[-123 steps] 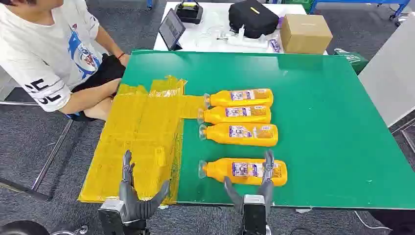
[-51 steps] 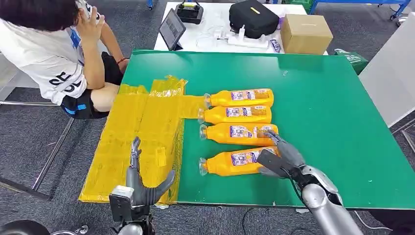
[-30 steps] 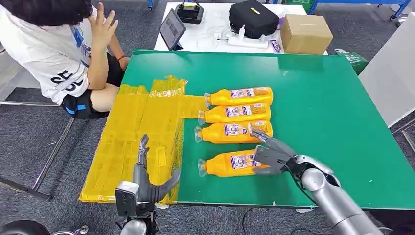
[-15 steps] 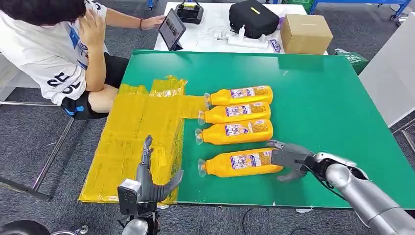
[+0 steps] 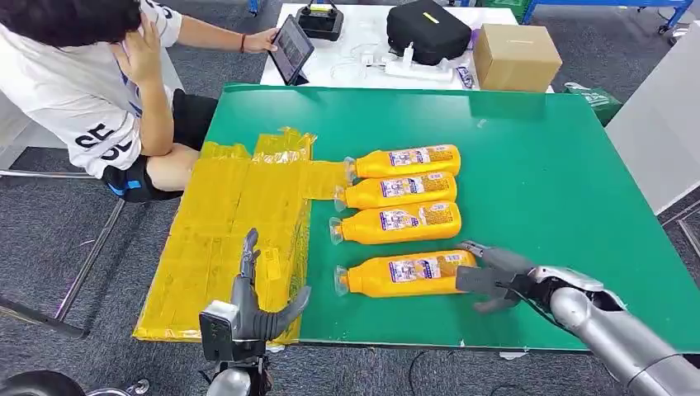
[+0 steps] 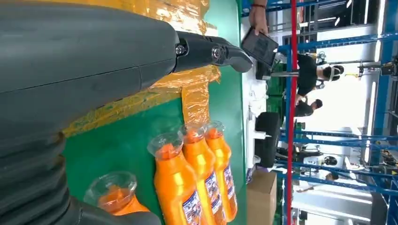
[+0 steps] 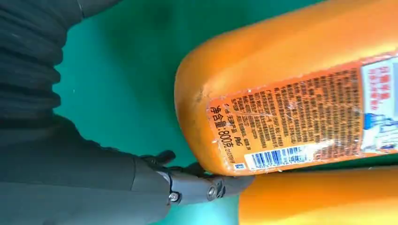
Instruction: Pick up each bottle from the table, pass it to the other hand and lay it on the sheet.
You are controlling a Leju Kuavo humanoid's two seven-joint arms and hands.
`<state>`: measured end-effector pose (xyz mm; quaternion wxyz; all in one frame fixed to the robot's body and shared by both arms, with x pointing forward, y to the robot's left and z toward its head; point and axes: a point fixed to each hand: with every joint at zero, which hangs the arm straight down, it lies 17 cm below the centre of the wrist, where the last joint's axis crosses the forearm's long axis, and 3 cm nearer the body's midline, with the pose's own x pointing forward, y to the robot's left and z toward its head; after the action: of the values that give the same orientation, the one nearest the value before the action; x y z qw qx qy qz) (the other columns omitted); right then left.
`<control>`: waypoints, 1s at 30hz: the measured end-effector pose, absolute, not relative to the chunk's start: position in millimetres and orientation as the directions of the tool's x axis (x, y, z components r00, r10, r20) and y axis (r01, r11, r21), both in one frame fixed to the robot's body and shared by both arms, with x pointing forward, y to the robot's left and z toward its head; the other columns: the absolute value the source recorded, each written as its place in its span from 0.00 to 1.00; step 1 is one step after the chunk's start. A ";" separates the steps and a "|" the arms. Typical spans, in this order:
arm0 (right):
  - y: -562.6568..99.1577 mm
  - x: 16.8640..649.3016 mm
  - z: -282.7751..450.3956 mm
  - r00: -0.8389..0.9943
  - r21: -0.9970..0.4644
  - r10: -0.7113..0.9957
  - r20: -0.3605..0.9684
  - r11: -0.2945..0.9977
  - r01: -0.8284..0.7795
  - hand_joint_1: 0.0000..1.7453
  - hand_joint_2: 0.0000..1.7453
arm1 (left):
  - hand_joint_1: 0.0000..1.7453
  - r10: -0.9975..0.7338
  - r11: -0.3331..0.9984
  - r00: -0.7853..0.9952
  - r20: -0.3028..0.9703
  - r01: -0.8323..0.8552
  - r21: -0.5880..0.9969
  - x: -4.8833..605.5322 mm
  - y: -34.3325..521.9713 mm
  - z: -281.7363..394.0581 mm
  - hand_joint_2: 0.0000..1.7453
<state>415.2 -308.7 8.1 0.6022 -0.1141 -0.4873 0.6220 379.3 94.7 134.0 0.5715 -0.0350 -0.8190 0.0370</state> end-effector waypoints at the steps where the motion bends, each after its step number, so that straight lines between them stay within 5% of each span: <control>1: -307.8 417.5 7.1 -0.257 -0.760 0.866 0.429 0.192 -0.621 0.00 1.00 | 0.00 0.100 0.995 -0.343 0.934 0.015 -0.101 379.4 94.7 133.8 1.00; 8: -287.8 433.7 -2.9 -0.289 -0.838 0.887 0.361 0.173 -0.517 0.00 1.00 | 0.00 0.096 0.995 -0.332 0.938 0.006 -0.100 379.6 96.2 131.4 1.00; 30: -241.4 433.3 6.5 -0.308 -0.806 0.797 0.520 0.337 -0.486 0.00 1.00 | 0.00 0.105 0.994 -0.324 0.940 0.011 -0.107 379.0 96.1 129.3 1.00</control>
<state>433.3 -241.4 6.5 0.5728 -0.1331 -0.5836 0.5599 379.0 96.1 129.3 0.5802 -0.0356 -0.8127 0.0403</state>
